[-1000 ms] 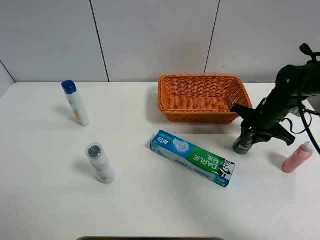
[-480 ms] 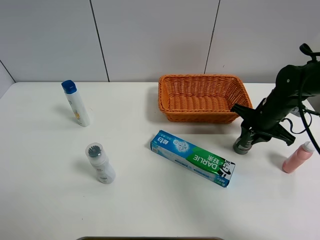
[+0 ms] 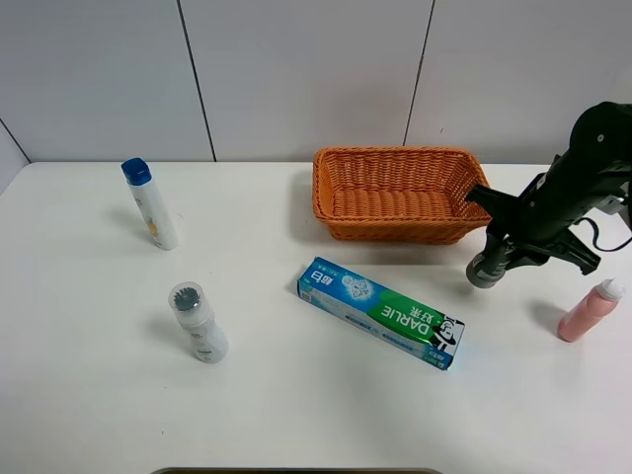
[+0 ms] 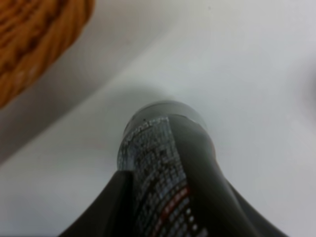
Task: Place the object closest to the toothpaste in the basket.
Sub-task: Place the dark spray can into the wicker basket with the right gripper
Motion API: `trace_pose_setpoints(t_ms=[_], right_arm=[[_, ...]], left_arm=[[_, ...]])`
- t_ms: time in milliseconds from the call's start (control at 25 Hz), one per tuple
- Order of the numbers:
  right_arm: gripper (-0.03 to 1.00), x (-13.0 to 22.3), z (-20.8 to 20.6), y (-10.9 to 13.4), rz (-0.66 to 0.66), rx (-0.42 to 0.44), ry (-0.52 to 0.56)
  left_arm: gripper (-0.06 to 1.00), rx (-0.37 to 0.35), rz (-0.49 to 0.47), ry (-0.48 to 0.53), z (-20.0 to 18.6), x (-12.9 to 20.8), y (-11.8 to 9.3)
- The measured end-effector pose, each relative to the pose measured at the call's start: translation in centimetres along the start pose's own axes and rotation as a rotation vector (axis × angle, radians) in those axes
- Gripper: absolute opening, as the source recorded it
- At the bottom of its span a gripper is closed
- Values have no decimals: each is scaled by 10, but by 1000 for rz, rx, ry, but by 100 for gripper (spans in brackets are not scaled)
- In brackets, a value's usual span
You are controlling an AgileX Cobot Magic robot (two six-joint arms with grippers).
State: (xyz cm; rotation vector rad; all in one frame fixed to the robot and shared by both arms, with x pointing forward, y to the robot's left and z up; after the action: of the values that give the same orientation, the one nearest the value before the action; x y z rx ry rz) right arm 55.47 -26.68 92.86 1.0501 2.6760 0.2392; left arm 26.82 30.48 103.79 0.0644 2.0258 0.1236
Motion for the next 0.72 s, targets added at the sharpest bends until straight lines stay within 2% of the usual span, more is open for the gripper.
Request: trace_pose_setpoints(t_ms=[280,720], right_arm=[[36,7,-50,3,-34,-73,-63],[36,32,-102,19,-194,-208,-154]], left_arm=[[94,0,0,0,0,0,0],[94,0,0,0,0,0,0]])
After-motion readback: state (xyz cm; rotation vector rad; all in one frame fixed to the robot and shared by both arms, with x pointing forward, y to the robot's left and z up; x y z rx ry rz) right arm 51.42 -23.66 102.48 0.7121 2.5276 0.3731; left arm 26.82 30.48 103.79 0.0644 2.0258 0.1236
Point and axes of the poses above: a point on each arm's last joint axis where the gripper is mounted, z pointing out along that axis toward the gripper, y along the wrist's bending axis when the last joint is at zero, x = y × z, the point moved 4 cm from there along z, pointing out along that axis toward the gripper, and after that the axes turned 6 degrees about z, right-handed, at the moved point
